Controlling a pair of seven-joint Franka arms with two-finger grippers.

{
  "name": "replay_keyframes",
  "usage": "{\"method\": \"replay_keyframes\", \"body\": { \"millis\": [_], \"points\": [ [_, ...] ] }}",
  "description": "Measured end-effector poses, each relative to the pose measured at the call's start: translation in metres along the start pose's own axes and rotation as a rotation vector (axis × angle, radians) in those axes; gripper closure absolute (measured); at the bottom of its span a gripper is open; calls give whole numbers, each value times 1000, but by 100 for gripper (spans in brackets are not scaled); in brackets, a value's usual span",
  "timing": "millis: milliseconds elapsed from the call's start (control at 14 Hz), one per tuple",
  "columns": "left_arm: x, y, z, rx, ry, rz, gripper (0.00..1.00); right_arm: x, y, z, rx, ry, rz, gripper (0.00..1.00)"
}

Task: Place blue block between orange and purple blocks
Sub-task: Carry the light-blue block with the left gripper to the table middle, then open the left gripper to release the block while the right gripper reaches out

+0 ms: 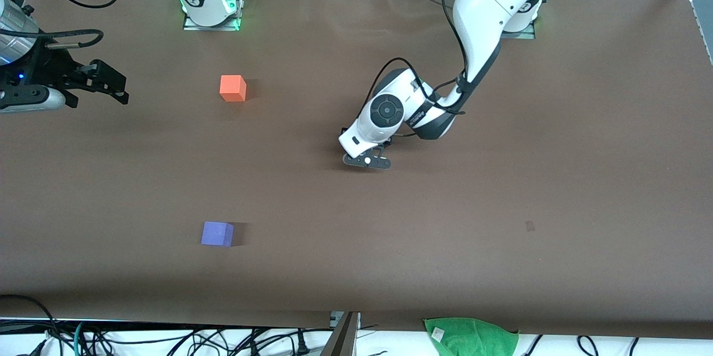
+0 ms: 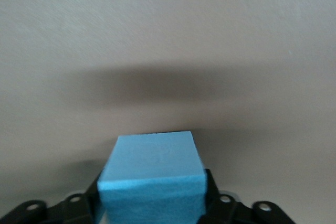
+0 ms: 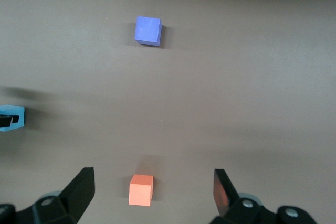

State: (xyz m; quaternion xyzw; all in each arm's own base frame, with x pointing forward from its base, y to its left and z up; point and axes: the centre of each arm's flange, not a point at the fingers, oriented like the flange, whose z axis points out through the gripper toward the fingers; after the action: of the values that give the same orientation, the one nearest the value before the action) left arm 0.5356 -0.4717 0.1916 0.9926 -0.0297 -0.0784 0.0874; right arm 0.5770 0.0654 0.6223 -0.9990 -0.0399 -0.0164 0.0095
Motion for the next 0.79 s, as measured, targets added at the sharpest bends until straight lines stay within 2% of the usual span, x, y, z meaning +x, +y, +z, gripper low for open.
{"method": "replay_keyframes", "body": {
  "millis": [143,357,500,643,786],
  "points": [
    [9,-10,-5,0,9,-16,0,0,0,0,0,0,0,0],
    [11,-11,-35,18,-12,-19,0,0,0,0,0,0,0,0],
    [7,-4,-78,-14,-19,-32,0,0,0,0,0,0,0,0],
    [5,-1,-123,-60,5,-50,0,0,0,0,0,0,0,0],
    [13,-17,-164,-75,55,-75,0,0,0,0,0,0,0,0]
  ]
}}
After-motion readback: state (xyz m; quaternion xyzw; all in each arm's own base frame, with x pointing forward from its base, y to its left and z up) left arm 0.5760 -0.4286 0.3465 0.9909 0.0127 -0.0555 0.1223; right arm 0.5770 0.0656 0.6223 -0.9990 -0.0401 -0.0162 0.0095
